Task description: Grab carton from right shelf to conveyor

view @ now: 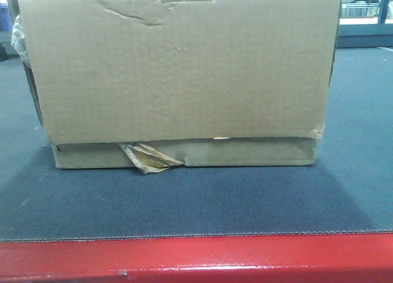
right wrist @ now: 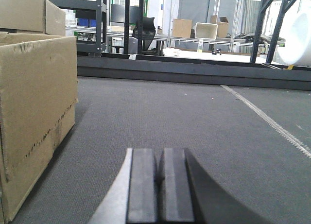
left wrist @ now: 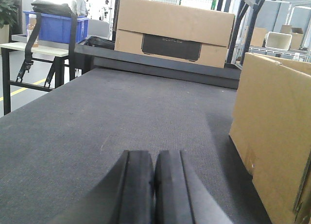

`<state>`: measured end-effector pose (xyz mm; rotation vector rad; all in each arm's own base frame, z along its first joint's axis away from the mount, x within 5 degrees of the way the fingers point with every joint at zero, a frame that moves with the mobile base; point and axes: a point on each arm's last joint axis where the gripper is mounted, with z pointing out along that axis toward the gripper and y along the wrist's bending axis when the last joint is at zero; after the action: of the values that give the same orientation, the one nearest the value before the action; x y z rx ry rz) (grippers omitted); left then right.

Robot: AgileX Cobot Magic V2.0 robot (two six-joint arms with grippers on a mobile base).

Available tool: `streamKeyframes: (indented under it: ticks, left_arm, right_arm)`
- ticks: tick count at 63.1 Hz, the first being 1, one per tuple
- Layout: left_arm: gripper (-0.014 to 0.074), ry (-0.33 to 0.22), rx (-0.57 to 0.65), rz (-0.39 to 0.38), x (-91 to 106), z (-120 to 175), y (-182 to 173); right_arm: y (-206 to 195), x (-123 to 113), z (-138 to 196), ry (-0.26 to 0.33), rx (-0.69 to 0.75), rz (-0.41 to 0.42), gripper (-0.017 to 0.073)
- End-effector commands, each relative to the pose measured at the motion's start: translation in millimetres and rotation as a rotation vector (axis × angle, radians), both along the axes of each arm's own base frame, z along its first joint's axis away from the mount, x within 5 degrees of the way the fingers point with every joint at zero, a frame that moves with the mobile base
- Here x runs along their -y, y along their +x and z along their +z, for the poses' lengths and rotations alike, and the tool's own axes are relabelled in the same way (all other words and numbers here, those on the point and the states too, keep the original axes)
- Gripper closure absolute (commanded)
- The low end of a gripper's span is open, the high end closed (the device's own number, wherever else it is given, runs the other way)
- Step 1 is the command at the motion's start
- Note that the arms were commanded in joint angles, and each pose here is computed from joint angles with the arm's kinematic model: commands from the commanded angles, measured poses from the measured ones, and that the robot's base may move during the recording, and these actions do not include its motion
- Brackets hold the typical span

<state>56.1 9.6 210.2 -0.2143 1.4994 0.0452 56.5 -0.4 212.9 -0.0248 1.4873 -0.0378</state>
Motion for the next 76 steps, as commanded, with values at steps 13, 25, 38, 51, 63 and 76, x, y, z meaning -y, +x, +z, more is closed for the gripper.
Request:
streamKeyframes:
  ticks: [13,25,38,51,63,76]
  left_arm:
    - [0.0593,0.001,0.025,0.004,-0.2,2.4,-0.7]
    - [0.0593,0.001,0.025,0.004,-0.2,2.4,-0.7]
    - [0.0593,0.001,0.025,0.004,-0.2,2.4,-0.7]
    - [0.0593,0.001,0.024,0.002,0.0,2.4,-0.7]
    - [0.0593,0.001,0.031,-0.056,3.2,3.0,-0.3]
    - [0.0593,0.000,0.031,-0.099,5.6,3.0,-0.1]
  right_arm:
    - [-0.4,0.3,1.1,-0.013,0.012,-0.006,0.0628]
    - [-0.4,0.3,1.1,-0.013,0.012,-0.006,0.0628]
    - [-0.4,0.3,1.1,-0.013,0.012,-0.006,0.0628]
    - [-0.4,0.3,1.1,-0.013,0.012,-0.006,0.0628]
    - [-0.4,0.3,1.1,-0.013,0.012,-0.006,0.0628]
    - [-0.4,0.3,1.1,-0.013,0.012,-0.006,0.0628]
